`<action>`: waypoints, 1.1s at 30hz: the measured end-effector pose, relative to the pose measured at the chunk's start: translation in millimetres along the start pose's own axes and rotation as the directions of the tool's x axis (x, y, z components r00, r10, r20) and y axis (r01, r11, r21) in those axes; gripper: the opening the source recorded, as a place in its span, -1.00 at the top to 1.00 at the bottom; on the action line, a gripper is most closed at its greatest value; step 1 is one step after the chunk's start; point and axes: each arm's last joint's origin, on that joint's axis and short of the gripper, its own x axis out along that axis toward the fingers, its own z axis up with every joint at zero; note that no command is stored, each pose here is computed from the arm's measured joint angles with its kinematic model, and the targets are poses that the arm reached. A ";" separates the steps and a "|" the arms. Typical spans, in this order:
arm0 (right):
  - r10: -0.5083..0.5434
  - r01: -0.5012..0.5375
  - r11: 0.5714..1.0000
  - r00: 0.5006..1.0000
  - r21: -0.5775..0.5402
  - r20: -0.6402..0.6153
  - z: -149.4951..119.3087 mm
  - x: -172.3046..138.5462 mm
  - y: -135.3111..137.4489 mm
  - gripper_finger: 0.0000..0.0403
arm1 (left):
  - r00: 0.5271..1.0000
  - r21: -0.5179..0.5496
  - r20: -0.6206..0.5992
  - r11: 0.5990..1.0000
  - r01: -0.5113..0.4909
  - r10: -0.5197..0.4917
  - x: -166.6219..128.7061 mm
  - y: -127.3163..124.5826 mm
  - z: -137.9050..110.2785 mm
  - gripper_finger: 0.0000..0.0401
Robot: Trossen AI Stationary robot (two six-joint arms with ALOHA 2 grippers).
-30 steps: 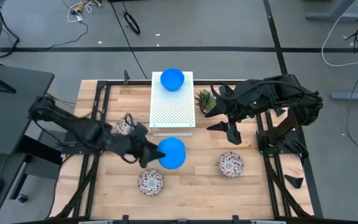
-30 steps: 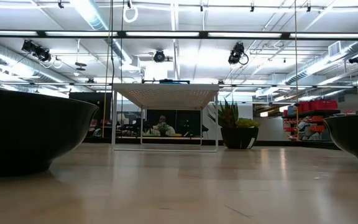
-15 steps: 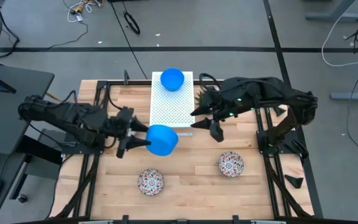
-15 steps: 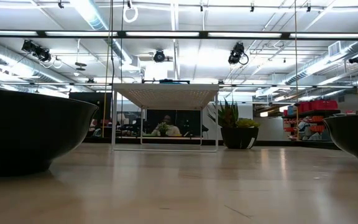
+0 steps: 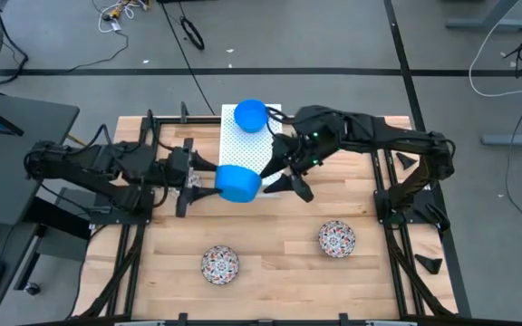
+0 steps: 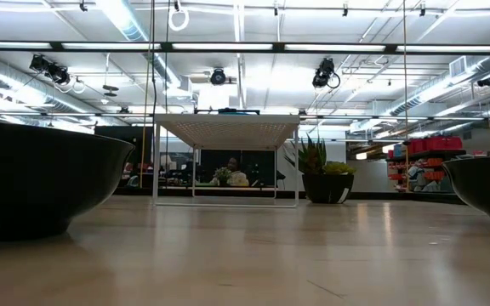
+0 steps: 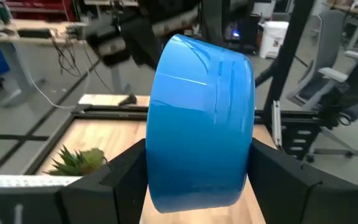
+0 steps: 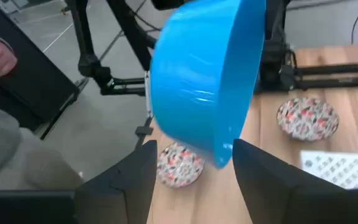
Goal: Pick & Place Mini bowls
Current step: Stack the blue bowl on top of the blue bowl on the shelf
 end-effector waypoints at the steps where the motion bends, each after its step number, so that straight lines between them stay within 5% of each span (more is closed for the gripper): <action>1: 0.002 -0.002 1.000 1.000 -0.012 0.006 -1.0 1.9 -2.6 -0.05 | 1.000 0.008 0.003 1.000 -0.006 0.006 0.3 1.3 0.4 -0.21; 12: 0.146 -0.139 0.986 0.986 -0.088 0.078 2.0 7.9 -6.9 0.09 | 1.000 0.014 0.004 1.000 -0.028 0.028 2.0 10.1 1.2 -0.21; 21: 0.183 -0.176 0.980 0.980 -0.098 0.076 2.4 7.9 -5.2 0.88 | 1.000 -0.015 0.007 1.000 -0.017 0.017 2.4 9.7 1.5 -0.30; 23: 0.199 -0.191 0.977 0.977 -0.095 0.074 2.4 7.9 -4.5 0.93 | 1.000 -0.027 0.020 0.999 -0.017 0.018 2.8 9.6 2.7 -0.34; 33: 0.185 -0.183 0.982 0.981 -0.037 0.065 1.3 7.5 -5.3 0.99 | 0.995 -0.272 0.099 0.962 -0.004 0.032 -0.8 10.6 10.6 -0.65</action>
